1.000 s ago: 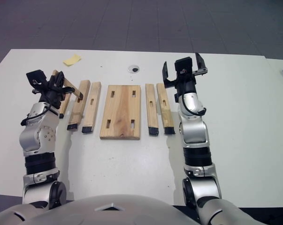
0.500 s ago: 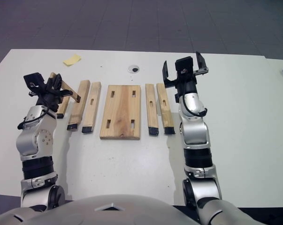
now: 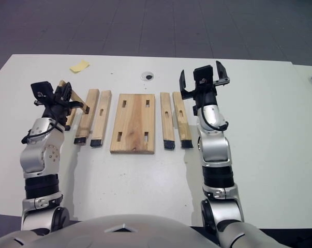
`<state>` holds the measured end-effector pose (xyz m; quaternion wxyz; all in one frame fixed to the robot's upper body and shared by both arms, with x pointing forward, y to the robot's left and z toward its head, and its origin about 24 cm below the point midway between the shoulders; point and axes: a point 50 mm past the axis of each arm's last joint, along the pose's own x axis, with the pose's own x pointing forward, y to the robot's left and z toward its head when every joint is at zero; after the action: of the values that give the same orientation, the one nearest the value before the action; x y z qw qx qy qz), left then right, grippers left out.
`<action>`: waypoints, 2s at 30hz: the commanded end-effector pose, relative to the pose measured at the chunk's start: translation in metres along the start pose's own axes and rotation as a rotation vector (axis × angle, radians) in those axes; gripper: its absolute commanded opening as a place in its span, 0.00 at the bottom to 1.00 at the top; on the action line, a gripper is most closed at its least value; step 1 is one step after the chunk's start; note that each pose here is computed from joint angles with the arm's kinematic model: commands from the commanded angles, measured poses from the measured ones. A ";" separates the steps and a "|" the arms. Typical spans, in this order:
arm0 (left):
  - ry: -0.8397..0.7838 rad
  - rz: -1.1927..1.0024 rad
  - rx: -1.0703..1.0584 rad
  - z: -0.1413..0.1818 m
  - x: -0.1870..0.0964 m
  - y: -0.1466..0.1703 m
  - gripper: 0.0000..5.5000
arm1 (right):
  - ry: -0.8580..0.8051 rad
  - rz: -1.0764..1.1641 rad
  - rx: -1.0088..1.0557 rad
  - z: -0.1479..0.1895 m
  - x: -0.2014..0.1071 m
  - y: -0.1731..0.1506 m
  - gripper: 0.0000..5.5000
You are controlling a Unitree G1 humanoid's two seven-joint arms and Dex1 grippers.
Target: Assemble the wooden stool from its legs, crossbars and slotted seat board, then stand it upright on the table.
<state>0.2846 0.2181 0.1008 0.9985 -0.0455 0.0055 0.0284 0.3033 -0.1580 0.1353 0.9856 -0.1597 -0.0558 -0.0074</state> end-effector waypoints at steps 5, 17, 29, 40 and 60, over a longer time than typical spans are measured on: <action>0.214 0.055 0.087 -0.048 -0.014 0.009 0.08 | -0.007 0.000 0.010 0.005 -0.001 0.000 0.98; 0.402 0.091 0.092 -0.105 -0.048 0.020 0.08 | -0.068 0.017 0.029 0.029 0.005 0.002 0.98; 0.416 0.071 0.118 -0.113 -0.041 0.014 0.08 | -0.093 0.033 0.040 0.036 0.012 0.003 0.98; 0.357 0.091 0.102 -0.101 -0.025 0.016 0.30 | -0.102 0.029 0.037 0.036 0.016 0.001 0.98; -0.022 0.065 0.130 -0.003 -0.004 0.011 0.92 | -0.089 0.013 0.035 0.031 0.014 -0.001 0.98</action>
<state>0.2762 0.2265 0.0761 0.9972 0.0177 0.0286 0.0670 0.3140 -0.1477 0.1649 0.9847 -0.1450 -0.0964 0.0114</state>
